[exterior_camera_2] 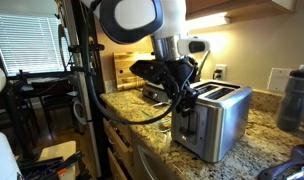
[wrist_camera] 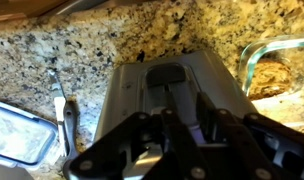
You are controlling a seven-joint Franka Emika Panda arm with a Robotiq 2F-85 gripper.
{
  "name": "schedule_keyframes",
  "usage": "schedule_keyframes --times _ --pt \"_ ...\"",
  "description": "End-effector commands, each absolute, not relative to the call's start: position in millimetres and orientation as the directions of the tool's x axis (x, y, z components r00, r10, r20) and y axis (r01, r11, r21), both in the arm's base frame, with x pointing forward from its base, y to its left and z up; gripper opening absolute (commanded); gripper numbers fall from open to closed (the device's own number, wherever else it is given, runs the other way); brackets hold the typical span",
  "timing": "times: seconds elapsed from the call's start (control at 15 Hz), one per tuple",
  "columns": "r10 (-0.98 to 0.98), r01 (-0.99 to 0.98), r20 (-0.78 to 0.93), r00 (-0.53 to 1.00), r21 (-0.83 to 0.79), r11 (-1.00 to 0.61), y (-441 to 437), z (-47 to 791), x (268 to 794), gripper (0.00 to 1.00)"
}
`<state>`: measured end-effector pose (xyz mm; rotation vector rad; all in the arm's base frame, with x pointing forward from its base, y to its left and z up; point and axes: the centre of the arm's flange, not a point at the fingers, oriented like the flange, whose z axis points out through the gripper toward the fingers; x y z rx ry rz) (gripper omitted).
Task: Put a slice of bread in the toaster then push the toaster lever down
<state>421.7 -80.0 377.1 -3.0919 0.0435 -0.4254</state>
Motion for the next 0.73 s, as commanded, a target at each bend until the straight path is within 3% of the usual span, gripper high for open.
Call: schedule_keyframes --times 0.0,0.4,0.47,0.53,0.67 --pt "-0.02 -0.016 0.222 0.975 -0.023 -1.0 -87.6 445.9 415.6 0.61" --pt "-0.002 0.002 0.096 0.995 -0.041 -0.999 -86.7 511.9 397.3 0.98" --pt "-0.009 -0.002 0.123 0.992 -0.054 -0.999 -86.6 491.7 407.5 1.0" --pt "-0.008 -0.001 0.127 0.992 -0.054 -0.999 -86.6 498.3 407.2 0.87" --pt "-0.008 -0.002 0.122 0.993 -0.054 -0.999 -86.7 495.7 408.3 1.0"
